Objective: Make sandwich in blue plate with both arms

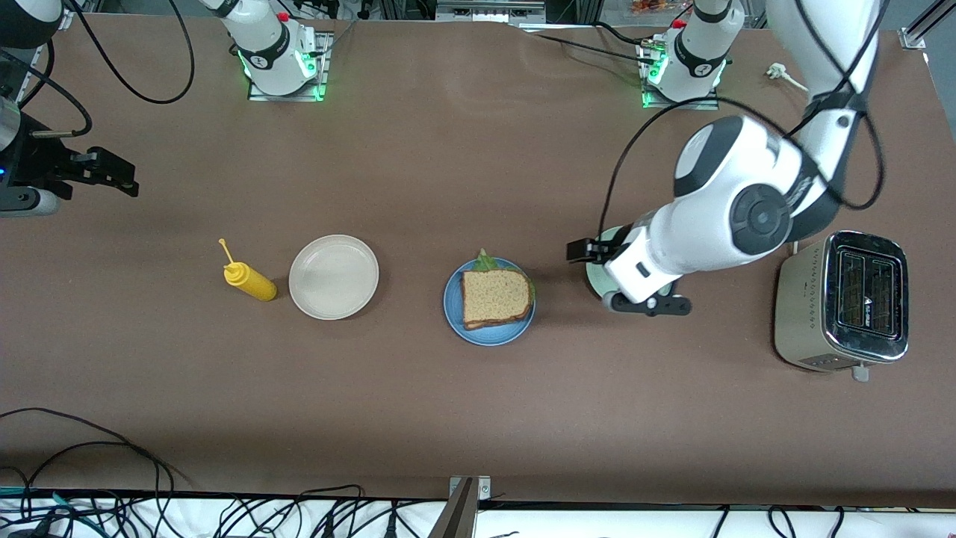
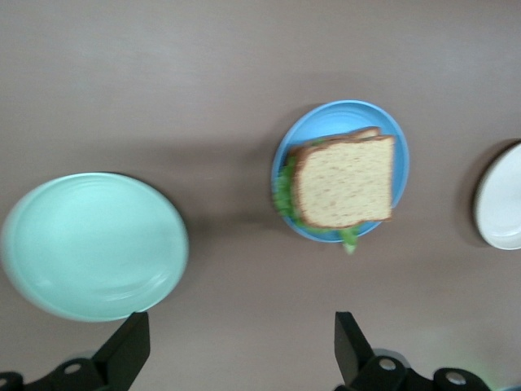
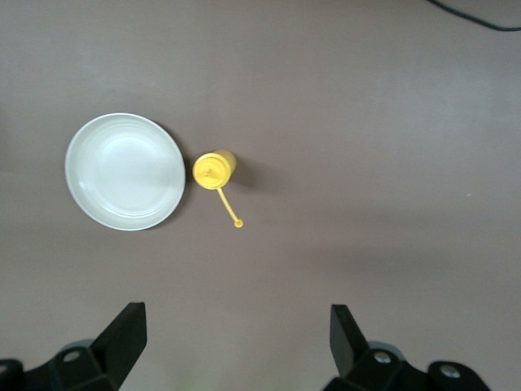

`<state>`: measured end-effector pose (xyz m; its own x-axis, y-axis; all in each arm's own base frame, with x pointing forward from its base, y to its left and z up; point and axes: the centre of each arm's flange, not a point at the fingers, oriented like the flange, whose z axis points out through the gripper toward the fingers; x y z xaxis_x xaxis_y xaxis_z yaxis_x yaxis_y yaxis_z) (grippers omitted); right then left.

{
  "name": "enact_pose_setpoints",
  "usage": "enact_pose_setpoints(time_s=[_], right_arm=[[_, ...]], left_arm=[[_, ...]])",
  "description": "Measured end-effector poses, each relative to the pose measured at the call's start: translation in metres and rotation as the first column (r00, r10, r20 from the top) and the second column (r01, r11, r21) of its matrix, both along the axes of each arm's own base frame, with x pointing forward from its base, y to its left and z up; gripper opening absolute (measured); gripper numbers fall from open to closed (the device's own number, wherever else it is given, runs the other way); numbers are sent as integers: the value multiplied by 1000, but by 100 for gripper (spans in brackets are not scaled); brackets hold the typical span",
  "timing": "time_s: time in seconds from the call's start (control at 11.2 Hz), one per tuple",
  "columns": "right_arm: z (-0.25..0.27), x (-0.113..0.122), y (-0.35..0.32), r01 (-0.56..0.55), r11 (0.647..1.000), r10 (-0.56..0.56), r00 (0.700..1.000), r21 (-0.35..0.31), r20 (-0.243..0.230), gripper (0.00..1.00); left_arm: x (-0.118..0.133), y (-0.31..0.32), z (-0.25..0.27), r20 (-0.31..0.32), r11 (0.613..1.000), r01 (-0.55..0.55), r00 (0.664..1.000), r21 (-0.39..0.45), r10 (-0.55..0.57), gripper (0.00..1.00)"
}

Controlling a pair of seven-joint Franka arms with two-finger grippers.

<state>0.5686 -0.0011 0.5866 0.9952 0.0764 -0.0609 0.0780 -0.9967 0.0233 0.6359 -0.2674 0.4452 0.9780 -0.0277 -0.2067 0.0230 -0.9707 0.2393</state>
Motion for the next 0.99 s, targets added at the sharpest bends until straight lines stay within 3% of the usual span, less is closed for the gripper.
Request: enact_pose_setpoints(time_s=[0.36, 0.54, 0.99], right_arm=[[-2, -1, 7, 26, 997, -25, 1000, 79, -19, 100], [-3, -1, 7, 26, 997, -24, 999, 77, -22, 100], [-3, -1, 0, -13, 1000, 13, 1000, 15, -21, 100]], left_arm=[[-19, 39, 68, 42, 993, -9, 999, 119, 4, 100], [-27, 58, 95, 74, 984, -22, 997, 179, 8, 100], [-32, 151, 141, 105, 974, 53, 992, 221, -77, 100]])
